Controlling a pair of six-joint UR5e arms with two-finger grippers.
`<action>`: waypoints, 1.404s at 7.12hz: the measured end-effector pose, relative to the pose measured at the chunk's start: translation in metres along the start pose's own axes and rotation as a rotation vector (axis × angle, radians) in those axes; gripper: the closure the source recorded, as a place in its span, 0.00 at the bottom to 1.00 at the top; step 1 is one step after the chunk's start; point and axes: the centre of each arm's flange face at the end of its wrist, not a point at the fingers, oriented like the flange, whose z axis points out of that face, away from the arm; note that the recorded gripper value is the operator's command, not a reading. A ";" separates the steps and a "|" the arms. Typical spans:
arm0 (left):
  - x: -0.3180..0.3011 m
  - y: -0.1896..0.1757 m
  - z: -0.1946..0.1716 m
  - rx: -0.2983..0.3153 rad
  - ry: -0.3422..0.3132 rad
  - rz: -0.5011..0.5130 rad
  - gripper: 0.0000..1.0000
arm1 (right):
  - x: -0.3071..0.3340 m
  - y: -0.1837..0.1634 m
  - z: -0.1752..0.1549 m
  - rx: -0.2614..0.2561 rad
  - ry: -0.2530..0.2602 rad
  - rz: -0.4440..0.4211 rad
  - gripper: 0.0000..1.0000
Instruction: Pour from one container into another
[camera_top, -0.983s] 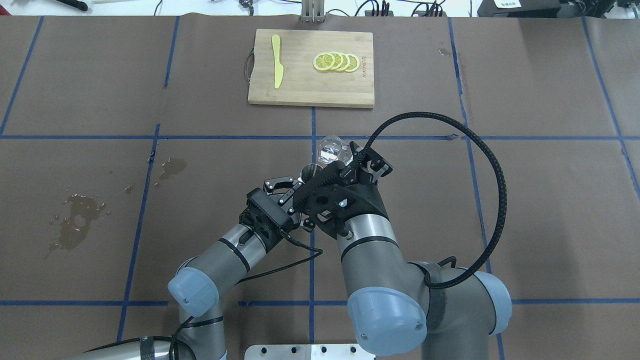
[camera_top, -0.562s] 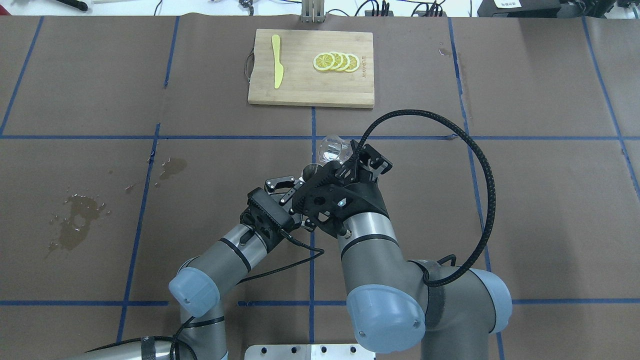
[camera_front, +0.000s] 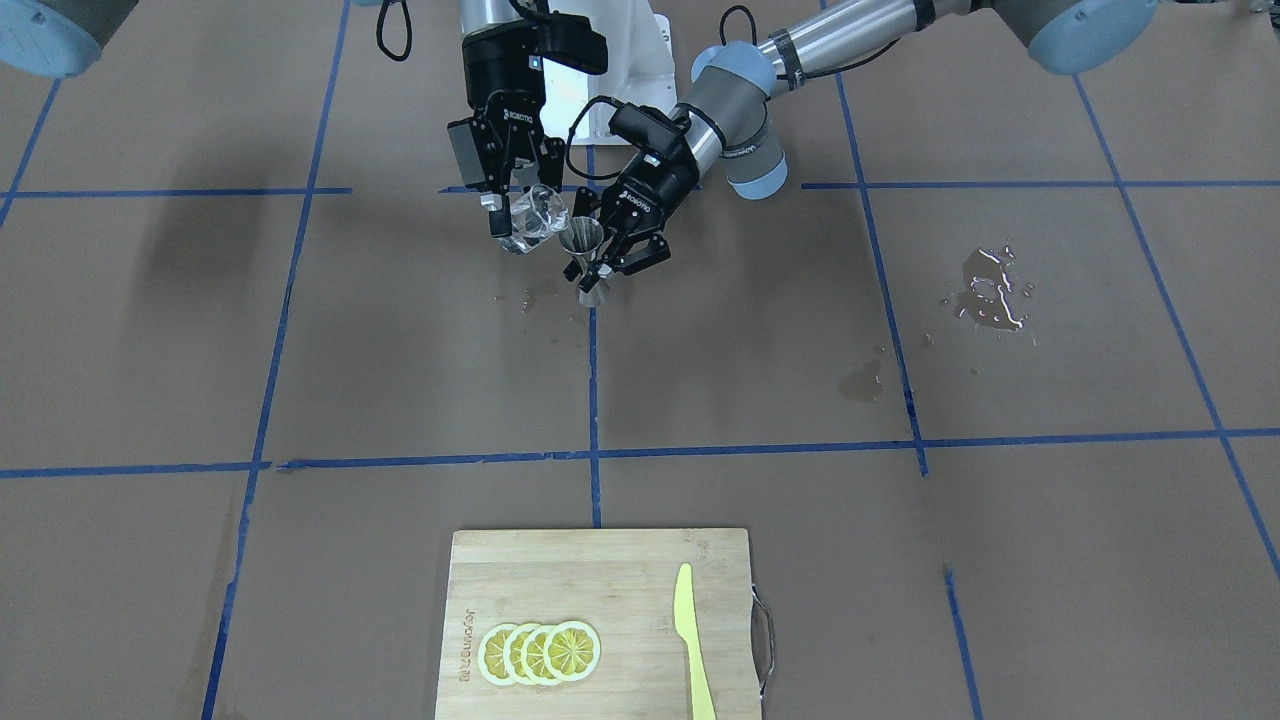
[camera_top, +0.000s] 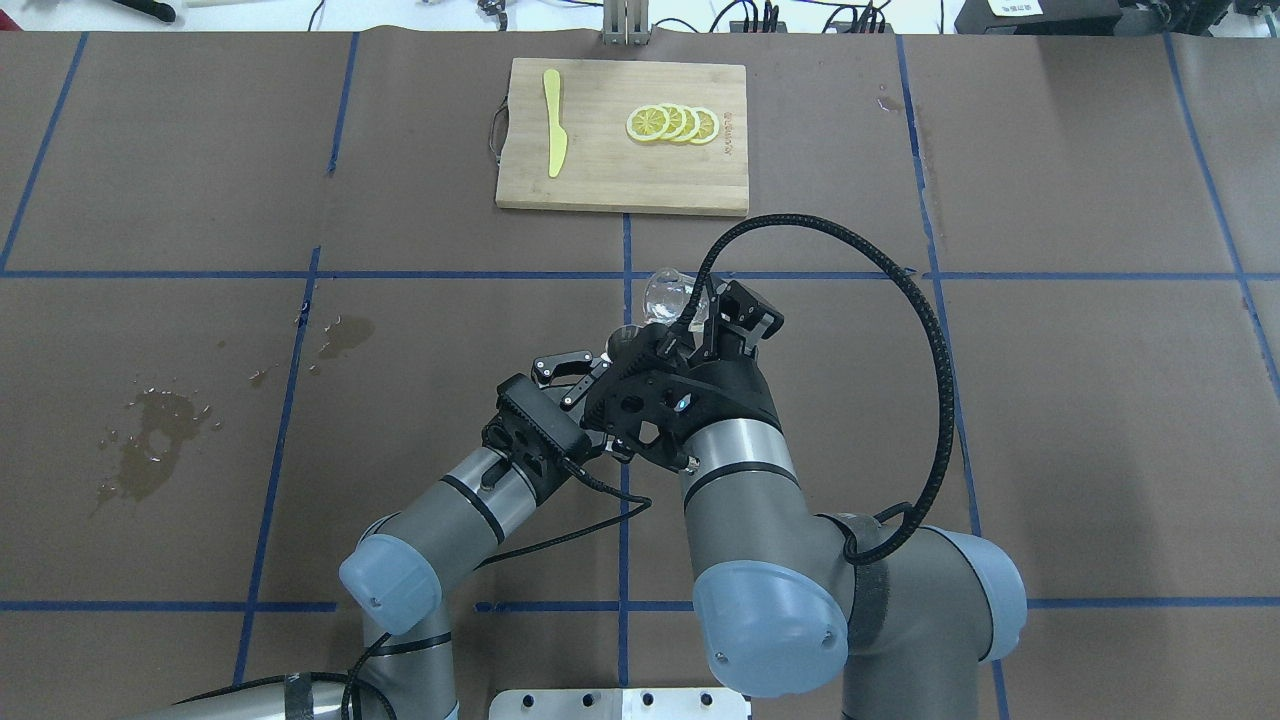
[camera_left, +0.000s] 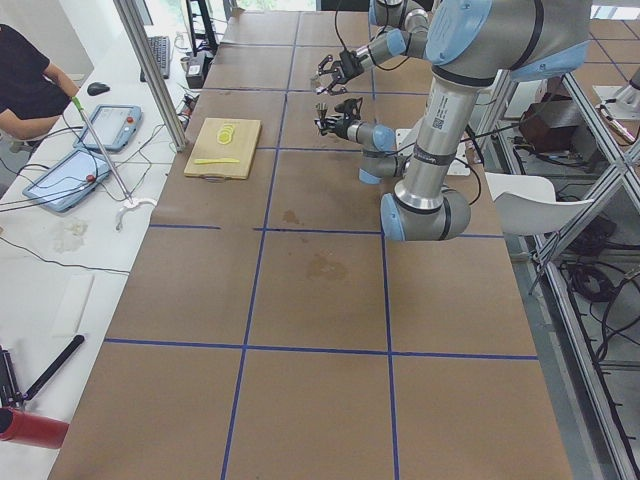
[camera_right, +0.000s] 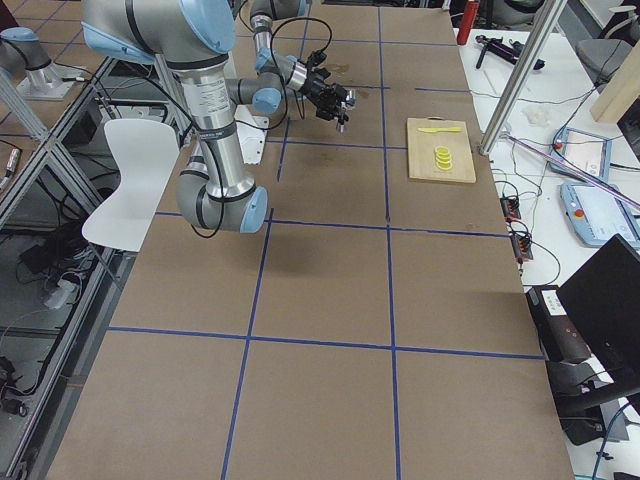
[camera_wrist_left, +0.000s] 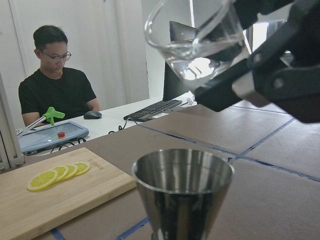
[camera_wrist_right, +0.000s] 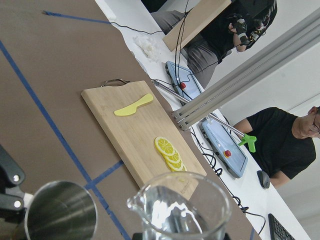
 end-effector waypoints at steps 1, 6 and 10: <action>0.000 -0.001 0.000 0.001 0.000 -0.001 1.00 | 0.000 0.001 0.001 -0.006 0.003 -0.030 1.00; 0.002 -0.003 0.002 0.005 0.002 -0.004 1.00 | 0.000 0.001 0.002 -0.015 0.010 -0.158 1.00; 0.002 -0.003 0.002 0.005 0.002 -0.004 1.00 | 0.003 0.000 0.003 -0.016 0.016 -0.234 1.00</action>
